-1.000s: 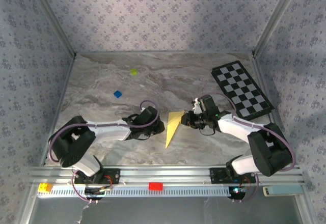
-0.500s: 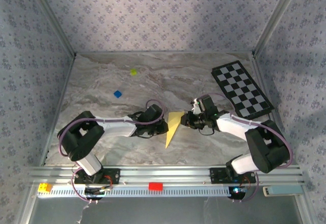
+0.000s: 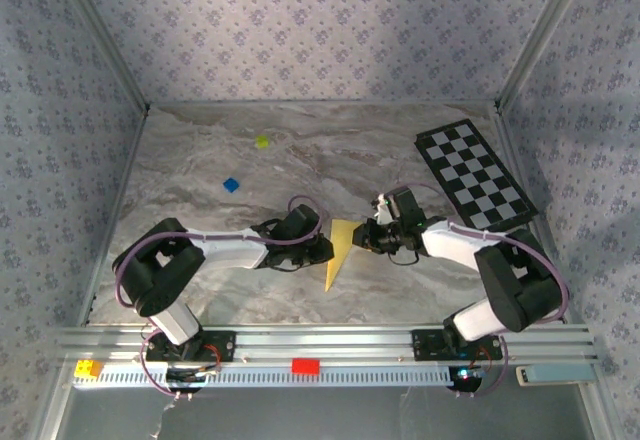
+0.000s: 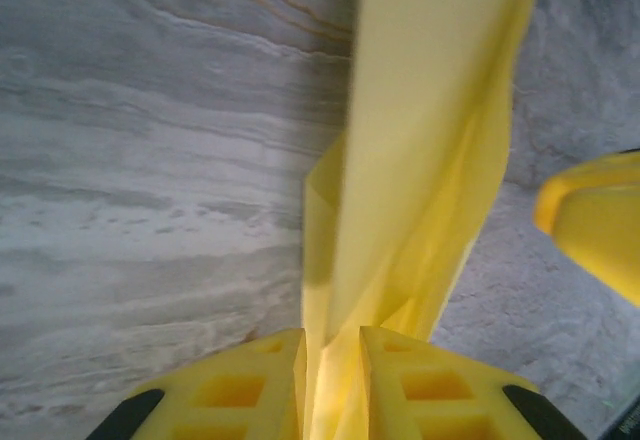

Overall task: Fold a paper plane with a square sheet of paper (pick it up from the middle)
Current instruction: Move a paper plane to the center of the table.

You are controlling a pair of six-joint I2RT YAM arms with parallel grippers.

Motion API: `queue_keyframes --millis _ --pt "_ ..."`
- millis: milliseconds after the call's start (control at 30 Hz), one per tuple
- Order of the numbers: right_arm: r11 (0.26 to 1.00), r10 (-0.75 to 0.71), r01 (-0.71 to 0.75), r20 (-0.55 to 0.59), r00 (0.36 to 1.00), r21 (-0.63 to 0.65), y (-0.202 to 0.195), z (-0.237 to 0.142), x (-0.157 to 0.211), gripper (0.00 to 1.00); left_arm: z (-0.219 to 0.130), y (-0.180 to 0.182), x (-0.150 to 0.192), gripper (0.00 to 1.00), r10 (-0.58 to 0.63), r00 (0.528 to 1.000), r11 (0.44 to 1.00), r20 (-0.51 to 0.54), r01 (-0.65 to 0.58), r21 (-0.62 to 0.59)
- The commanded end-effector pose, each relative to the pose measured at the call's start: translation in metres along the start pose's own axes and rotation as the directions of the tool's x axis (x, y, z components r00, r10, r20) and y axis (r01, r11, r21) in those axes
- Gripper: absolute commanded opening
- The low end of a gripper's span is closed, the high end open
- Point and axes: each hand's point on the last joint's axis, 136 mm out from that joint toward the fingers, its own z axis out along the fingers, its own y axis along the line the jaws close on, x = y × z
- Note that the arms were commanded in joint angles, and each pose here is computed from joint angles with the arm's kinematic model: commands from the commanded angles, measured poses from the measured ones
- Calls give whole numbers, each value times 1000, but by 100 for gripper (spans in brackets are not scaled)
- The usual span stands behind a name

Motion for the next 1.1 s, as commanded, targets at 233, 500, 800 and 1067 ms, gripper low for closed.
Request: queue_keyframes --millis 233,500,800,1067 --pt "999 17 -17 -26 1000 -29 5 9 -1 21 4 -8 2 30 32 999 998 -31 -30 49" --pt "999 26 -27 -41 999 -22 1 13 2 21 6 -1 5 37 40 998 999 -53 -40 4" --pt "999 37 -39 -54 998 -28 -2 18 4 21 10 -10 10 36 54 995 997 -84 -49 51" --pt "998 54 -57 -66 996 -37 -5 23 7 20 10 -17 11 30 52 995 994 -85 -44 100"
